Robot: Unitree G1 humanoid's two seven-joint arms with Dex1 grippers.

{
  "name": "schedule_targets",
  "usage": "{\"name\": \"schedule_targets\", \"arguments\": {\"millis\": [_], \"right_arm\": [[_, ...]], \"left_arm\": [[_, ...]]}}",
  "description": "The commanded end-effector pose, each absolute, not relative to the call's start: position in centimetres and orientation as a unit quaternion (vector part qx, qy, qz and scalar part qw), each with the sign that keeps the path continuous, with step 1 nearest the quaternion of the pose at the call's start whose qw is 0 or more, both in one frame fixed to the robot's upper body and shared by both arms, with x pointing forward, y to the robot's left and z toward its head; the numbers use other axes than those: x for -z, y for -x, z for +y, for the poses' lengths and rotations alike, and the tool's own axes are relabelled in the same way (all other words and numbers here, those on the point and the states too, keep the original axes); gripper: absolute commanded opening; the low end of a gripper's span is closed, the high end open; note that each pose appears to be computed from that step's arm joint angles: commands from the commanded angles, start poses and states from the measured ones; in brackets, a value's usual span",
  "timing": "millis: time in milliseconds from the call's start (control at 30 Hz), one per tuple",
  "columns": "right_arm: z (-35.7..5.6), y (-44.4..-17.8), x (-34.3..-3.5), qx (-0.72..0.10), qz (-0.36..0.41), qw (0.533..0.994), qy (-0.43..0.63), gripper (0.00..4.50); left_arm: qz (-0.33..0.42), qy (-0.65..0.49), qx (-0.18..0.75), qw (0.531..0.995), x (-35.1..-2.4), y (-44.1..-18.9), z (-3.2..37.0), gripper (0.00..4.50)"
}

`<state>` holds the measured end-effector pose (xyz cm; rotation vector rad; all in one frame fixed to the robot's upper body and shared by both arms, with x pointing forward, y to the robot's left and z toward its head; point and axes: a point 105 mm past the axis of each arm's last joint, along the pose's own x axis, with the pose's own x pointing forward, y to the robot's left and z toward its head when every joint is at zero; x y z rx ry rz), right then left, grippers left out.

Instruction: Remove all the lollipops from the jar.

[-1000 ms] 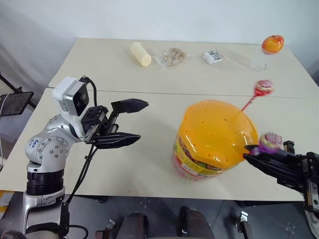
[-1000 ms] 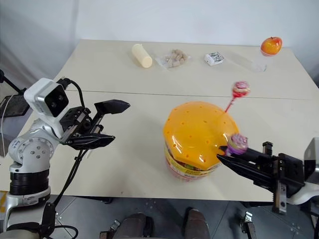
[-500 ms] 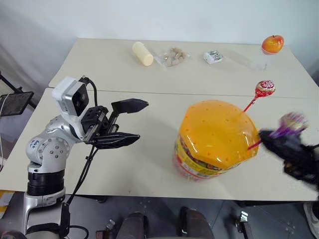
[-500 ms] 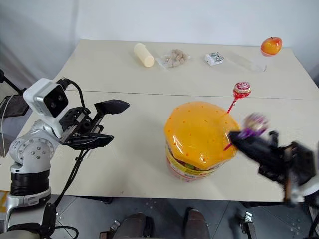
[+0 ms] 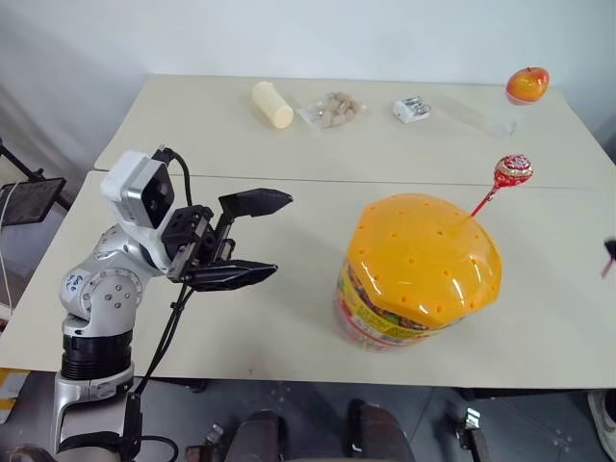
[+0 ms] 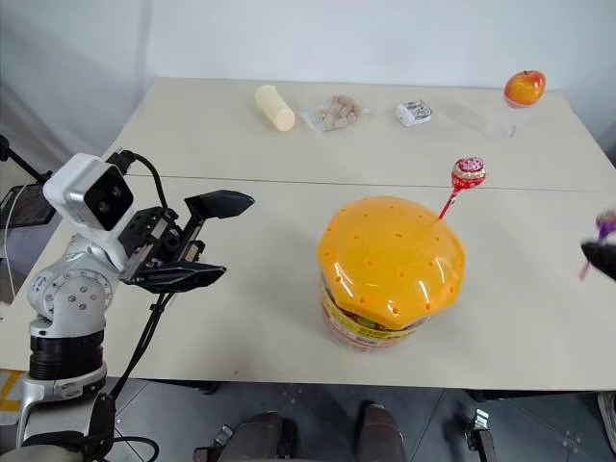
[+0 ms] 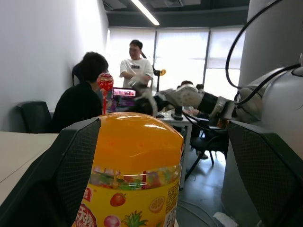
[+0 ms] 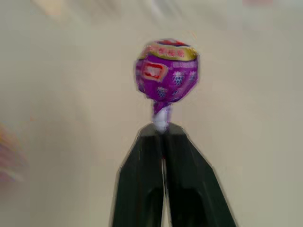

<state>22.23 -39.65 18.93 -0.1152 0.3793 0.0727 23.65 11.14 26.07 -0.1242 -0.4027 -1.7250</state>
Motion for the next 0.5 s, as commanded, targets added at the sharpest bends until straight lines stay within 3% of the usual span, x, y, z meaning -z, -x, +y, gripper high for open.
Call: {"name": "schedule_targets", "arguments": {"millis": [33, 233, 333, 500], "right_arm": [[-40.2, -22.8, -17.5, -0.052, 0.221, 0.97, 0.09, 0.04], [-40.3, -22.2, -12.3, -0.097, 0.323, 0.93, 0.145, 0.04], [-40.3, -22.8, -11.5, -0.097, 0.309, 0.934, 0.152, 0.67], [-39.1, -23.0, -12.4, -0.138, 0.273, 0.942, 0.138, 2.29]], "left_arm": [[-0.179, 0.024, 0.758, 0.627, -26.1, -22.6, 11.0, 4.5], [-0.177, 0.014, 0.746, 0.642, -26.2, -22.5, 11.0, 4.5], [-0.174, 0.014, 0.742, 0.647, -26.1, -22.4, 11.0, 4.5], [-0.172, 0.024, 0.735, 0.655, -26.5, -22.4, 11.1, 4.5]]}}
